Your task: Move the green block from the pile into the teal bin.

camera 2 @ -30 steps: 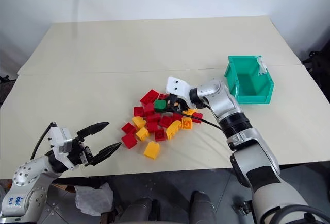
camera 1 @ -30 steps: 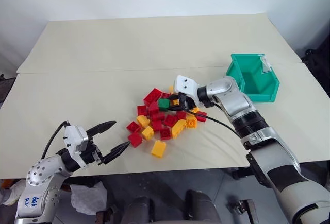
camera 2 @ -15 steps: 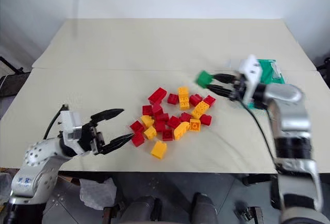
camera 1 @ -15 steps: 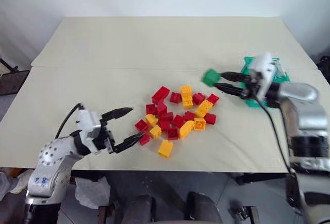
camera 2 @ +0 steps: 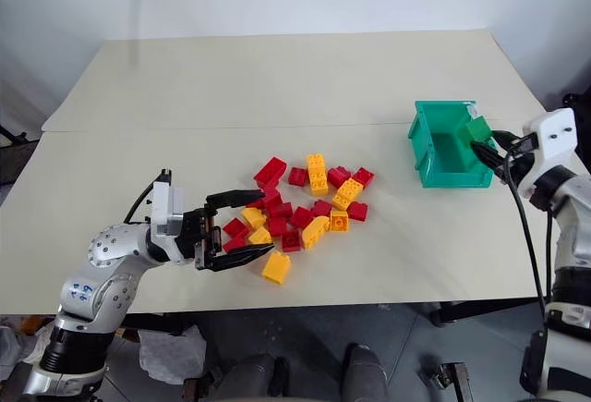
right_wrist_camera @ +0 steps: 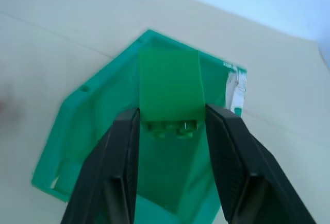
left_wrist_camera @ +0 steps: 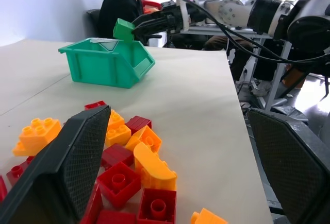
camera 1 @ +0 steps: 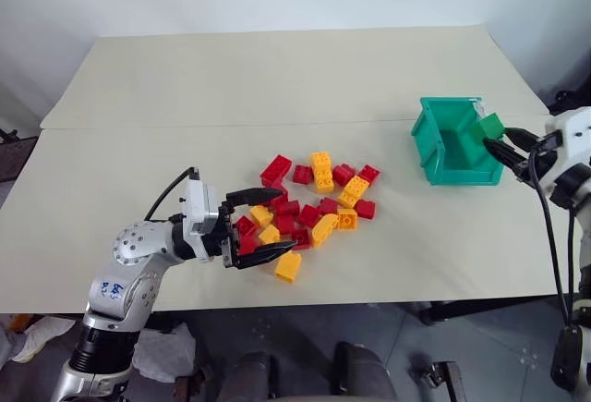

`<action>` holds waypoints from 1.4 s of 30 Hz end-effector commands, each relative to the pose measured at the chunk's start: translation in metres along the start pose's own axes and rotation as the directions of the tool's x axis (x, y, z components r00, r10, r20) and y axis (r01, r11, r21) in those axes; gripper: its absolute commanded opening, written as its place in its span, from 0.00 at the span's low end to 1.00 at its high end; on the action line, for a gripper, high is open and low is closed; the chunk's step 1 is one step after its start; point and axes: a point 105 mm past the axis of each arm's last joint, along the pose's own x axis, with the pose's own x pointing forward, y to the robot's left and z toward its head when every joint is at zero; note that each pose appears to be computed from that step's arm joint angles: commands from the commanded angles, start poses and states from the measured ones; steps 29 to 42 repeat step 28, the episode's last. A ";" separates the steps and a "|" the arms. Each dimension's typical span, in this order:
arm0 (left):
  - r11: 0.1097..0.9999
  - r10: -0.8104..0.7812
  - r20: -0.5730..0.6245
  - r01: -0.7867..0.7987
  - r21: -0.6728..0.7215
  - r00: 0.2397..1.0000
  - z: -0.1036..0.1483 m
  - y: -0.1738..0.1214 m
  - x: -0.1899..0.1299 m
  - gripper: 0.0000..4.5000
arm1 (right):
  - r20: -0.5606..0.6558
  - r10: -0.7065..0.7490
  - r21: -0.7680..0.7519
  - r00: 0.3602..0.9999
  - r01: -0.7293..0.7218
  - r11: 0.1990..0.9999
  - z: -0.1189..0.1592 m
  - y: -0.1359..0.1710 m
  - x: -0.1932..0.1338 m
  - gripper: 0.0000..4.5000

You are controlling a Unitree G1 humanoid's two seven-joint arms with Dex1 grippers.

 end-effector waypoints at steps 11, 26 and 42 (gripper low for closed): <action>0.977 0.200 -0.066 -0.195 0.082 0.978 -0.006 0.022 -0.033 1.00 | 0.194 0.167 -0.149 0.967 -0.139 0.979 0.053 0.012 -0.001 0.99; 0.930 0.365 -0.255 -0.337 0.147 0.895 -0.027 0.019 -0.100 1.00 | 0.127 0.717 -0.120 0.685 -0.707 0.697 -0.008 0.164 -0.080 0.99; 0.922 0.383 -0.259 -0.352 0.160 0.887 -0.028 0.018 -0.104 1.00 | 0.155 0.678 -0.103 0.718 -0.671 0.734 -0.010 0.160 -0.076 0.99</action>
